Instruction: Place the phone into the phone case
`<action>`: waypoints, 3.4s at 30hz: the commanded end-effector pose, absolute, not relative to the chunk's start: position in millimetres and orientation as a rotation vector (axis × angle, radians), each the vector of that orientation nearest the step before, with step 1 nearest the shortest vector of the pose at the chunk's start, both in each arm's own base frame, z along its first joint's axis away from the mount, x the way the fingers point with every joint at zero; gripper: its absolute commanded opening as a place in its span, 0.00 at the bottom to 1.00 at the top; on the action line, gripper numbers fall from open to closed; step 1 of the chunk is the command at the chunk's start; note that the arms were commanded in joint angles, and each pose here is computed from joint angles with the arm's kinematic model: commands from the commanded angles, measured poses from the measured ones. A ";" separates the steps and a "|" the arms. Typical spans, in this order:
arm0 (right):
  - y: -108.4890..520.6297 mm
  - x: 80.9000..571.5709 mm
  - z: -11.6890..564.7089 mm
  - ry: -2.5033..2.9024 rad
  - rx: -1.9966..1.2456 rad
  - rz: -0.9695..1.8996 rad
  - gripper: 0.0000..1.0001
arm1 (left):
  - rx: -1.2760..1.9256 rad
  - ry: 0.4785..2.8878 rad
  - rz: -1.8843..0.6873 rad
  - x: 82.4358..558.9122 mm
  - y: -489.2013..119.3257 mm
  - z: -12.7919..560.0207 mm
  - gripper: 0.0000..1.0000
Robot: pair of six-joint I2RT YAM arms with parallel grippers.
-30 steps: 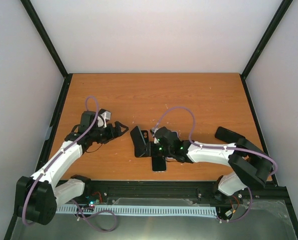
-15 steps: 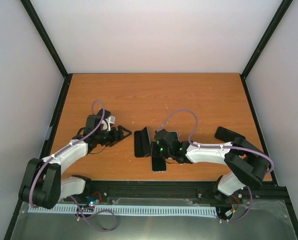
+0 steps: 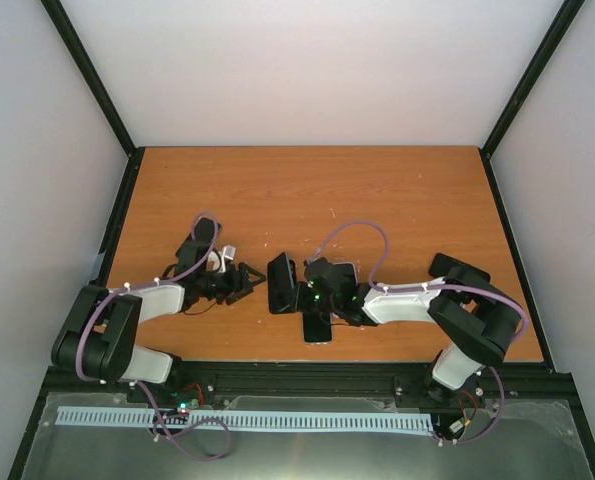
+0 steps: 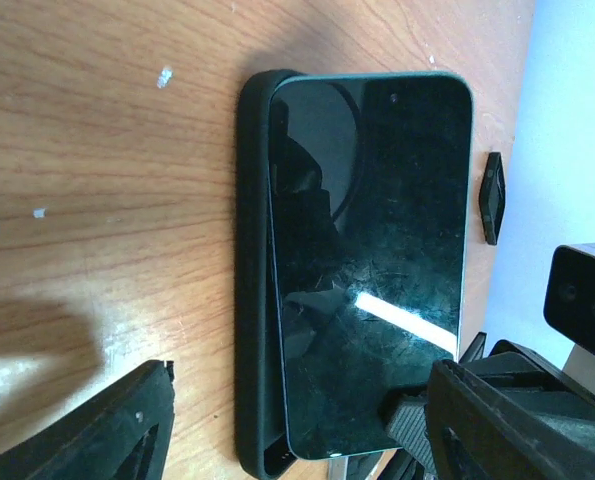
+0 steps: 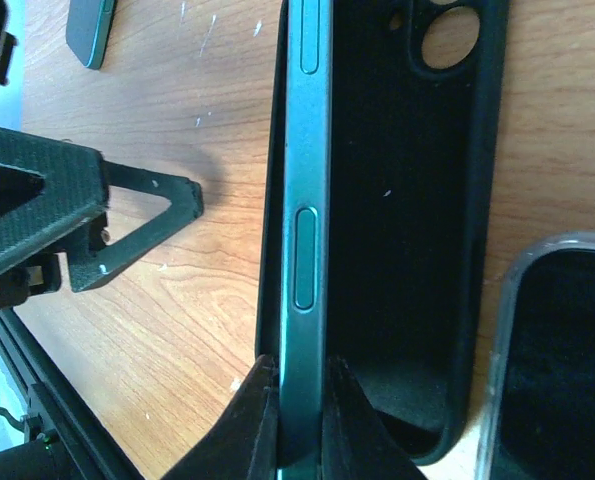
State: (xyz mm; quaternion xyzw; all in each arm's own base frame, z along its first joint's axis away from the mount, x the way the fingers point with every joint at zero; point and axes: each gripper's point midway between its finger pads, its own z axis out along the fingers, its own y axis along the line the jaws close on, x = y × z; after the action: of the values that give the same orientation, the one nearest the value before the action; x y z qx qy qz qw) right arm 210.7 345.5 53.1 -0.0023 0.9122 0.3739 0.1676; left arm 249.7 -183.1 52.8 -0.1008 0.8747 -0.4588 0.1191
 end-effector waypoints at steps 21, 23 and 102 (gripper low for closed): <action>366.7 199.8 23.2 2.652 0.098 1.275 0.03 | -0.328 2.543 -1.554 243.0 -203.7 36.7 0.51; 365.9 199.1 22.4 2.656 0.109 1.276 0.03 | -0.345 2.542 -1.566 239.7 -203.8 36.1 0.49; 340.8 248.4 46.2 2.597 -0.098 0.916 0.40 | -0.375 2.547 -1.568 229.4 -204.4 36.3 0.29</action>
State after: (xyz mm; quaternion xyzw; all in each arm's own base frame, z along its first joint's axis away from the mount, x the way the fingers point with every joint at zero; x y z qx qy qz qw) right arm 240.2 341.8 40.1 -0.0501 0.9292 0.3221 0.1741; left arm 229.4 -197.7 22.9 -0.1421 0.8554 -0.4944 0.0603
